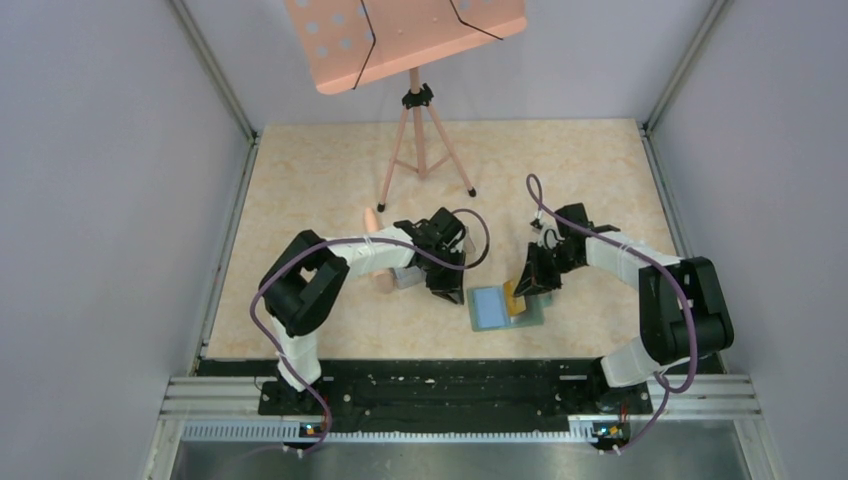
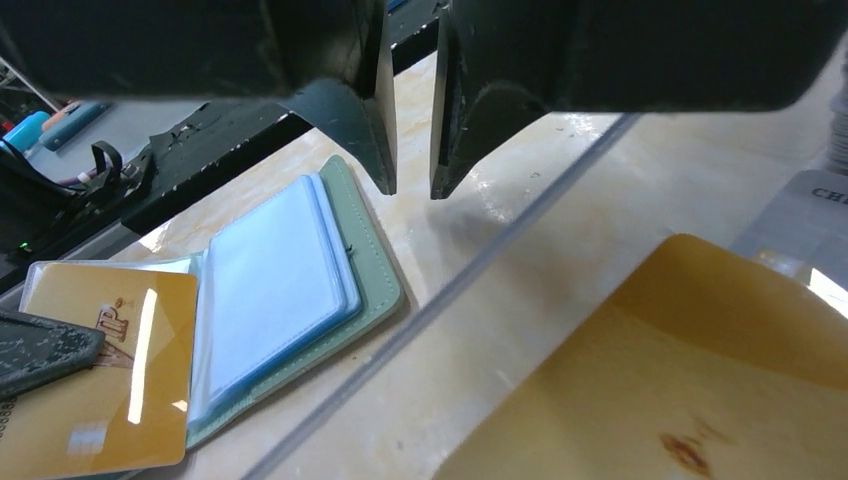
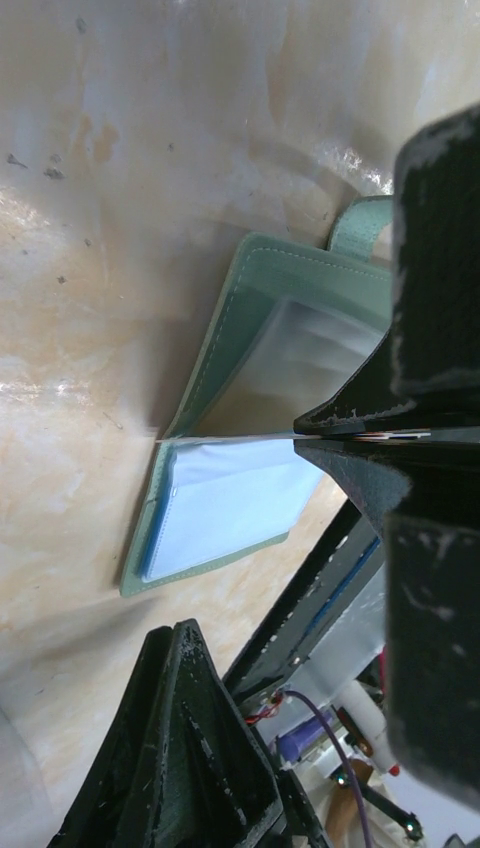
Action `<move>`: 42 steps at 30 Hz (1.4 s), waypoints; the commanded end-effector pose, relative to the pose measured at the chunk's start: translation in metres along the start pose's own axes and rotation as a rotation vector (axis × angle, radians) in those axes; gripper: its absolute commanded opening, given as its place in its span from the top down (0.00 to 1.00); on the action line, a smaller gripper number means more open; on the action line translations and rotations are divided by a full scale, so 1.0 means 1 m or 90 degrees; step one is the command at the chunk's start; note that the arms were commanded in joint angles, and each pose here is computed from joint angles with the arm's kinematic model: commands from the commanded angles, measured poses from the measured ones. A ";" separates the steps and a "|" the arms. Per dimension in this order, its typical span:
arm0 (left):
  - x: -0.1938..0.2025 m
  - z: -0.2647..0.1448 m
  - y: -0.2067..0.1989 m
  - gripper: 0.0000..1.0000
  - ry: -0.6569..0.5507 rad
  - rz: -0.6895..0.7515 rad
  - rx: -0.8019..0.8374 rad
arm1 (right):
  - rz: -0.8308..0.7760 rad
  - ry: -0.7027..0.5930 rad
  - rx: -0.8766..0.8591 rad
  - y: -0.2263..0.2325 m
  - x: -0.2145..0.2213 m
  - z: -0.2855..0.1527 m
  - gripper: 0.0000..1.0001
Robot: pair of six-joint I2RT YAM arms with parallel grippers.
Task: Put the credit cards into the card holder
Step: Insert the credit card into the card holder.
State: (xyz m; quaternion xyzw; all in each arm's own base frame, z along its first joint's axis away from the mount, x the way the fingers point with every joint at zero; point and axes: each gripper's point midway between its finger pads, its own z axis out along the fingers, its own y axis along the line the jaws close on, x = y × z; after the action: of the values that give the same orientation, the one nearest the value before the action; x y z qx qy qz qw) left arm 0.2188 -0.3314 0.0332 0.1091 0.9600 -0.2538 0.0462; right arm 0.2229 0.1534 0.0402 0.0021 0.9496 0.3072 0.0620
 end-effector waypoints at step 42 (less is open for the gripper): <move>0.017 0.018 -0.008 0.98 0.048 -0.005 -0.012 | -0.014 0.029 -0.100 0.020 0.025 0.017 1.00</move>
State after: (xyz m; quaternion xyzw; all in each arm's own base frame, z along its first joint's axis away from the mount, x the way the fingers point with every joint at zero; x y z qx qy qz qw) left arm 0.1967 -0.3419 0.0200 0.1167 0.9624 -0.2454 0.0038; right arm 0.2049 0.1694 0.0335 -0.0017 0.9331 0.3577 0.0378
